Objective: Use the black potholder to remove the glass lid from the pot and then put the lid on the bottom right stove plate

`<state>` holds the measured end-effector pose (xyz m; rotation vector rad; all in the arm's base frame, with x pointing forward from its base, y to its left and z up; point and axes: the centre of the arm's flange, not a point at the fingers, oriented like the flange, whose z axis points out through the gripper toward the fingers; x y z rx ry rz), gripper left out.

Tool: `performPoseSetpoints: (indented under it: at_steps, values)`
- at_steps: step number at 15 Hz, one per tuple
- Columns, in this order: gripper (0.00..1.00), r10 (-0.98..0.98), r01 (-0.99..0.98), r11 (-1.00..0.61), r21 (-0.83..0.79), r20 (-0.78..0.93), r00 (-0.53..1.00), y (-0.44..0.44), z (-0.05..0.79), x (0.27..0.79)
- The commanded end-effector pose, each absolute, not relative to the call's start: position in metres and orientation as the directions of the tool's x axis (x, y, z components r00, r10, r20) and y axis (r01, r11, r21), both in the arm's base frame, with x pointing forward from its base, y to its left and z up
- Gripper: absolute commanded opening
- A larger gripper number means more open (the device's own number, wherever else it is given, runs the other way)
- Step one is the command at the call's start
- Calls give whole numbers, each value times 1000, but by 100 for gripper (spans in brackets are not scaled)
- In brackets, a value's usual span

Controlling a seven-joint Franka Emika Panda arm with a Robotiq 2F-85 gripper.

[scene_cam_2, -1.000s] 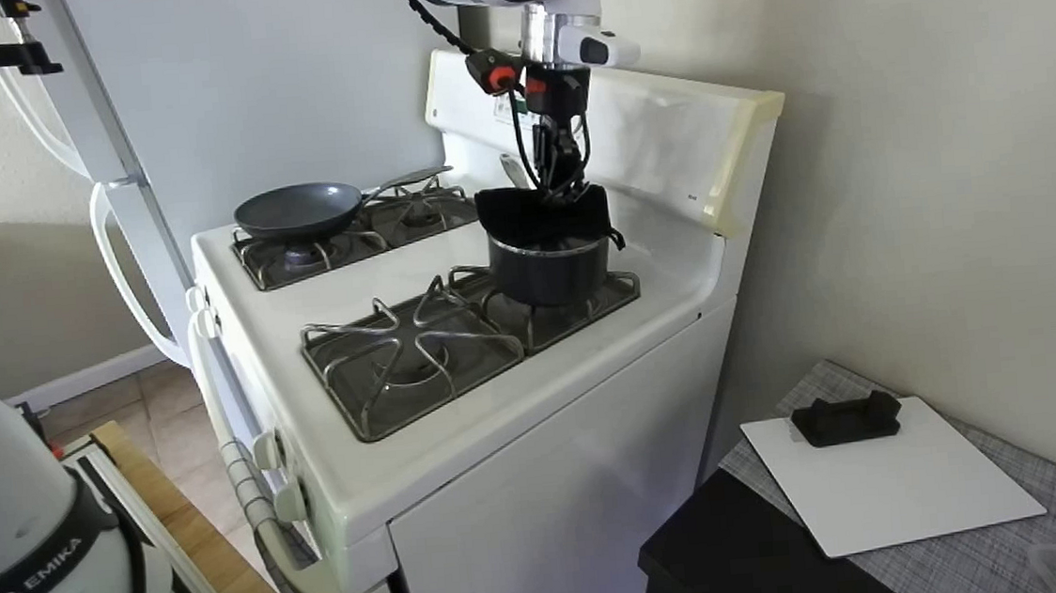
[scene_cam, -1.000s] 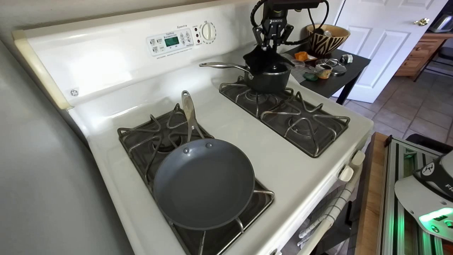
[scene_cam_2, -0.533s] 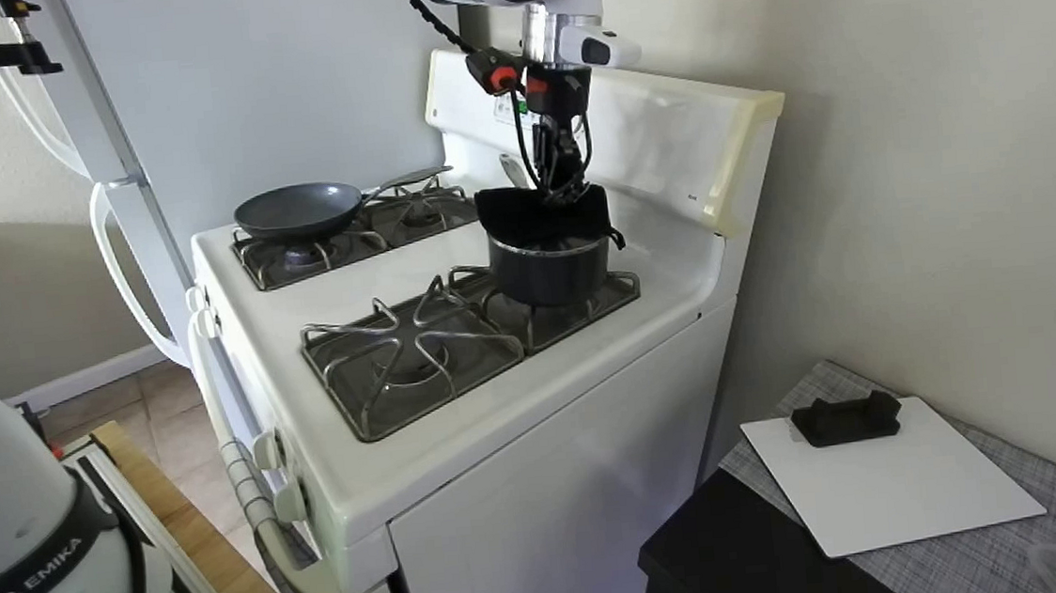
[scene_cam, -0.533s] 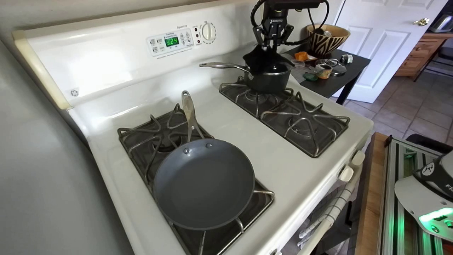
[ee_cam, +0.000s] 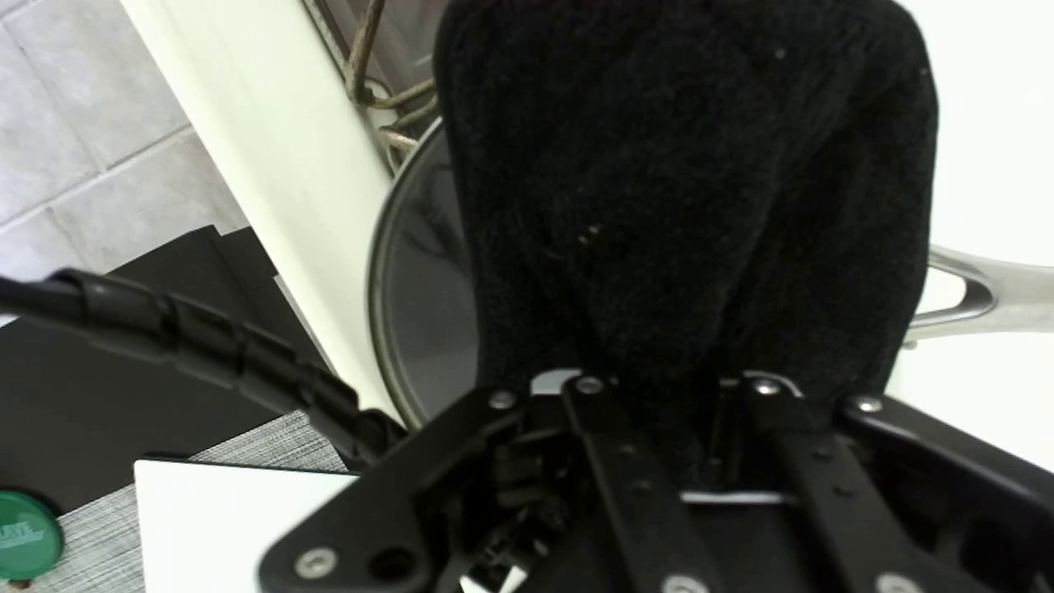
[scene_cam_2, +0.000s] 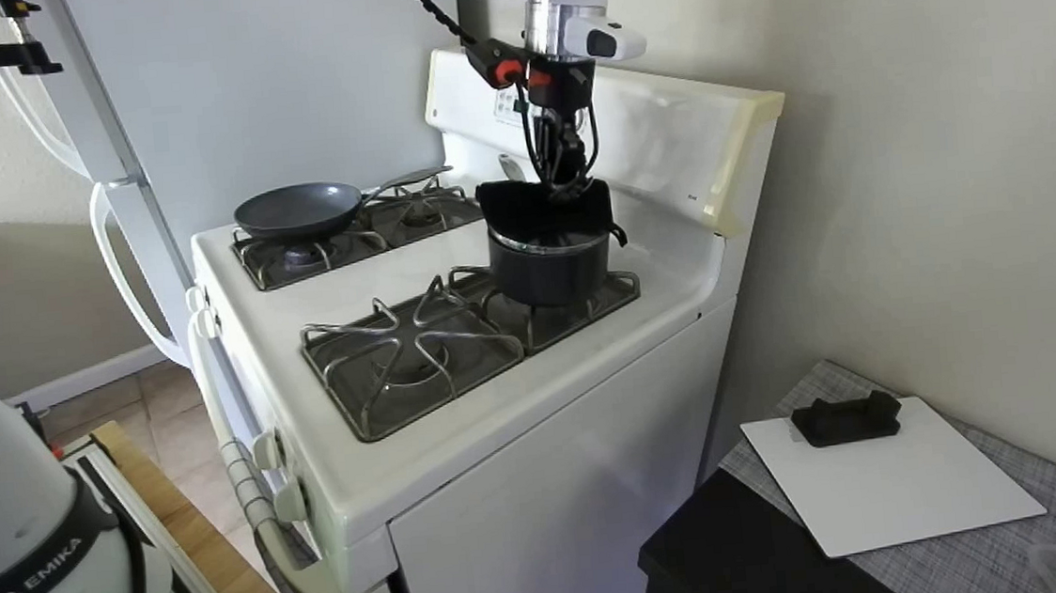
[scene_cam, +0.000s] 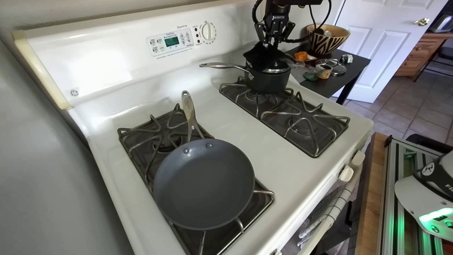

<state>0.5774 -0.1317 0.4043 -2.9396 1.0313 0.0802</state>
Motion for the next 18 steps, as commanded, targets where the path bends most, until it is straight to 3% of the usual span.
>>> performPoseSetpoints:
  at_steps: [1,10,18]
  values:
    - [5,-612,-614,-789,-35,-59,789,-137,420,562]
    - [5,-590,-591,-806,-41,-38,807,-129,433,551]
    - [5,-547,-547,-836,-39,-13,837,-94,443,510]
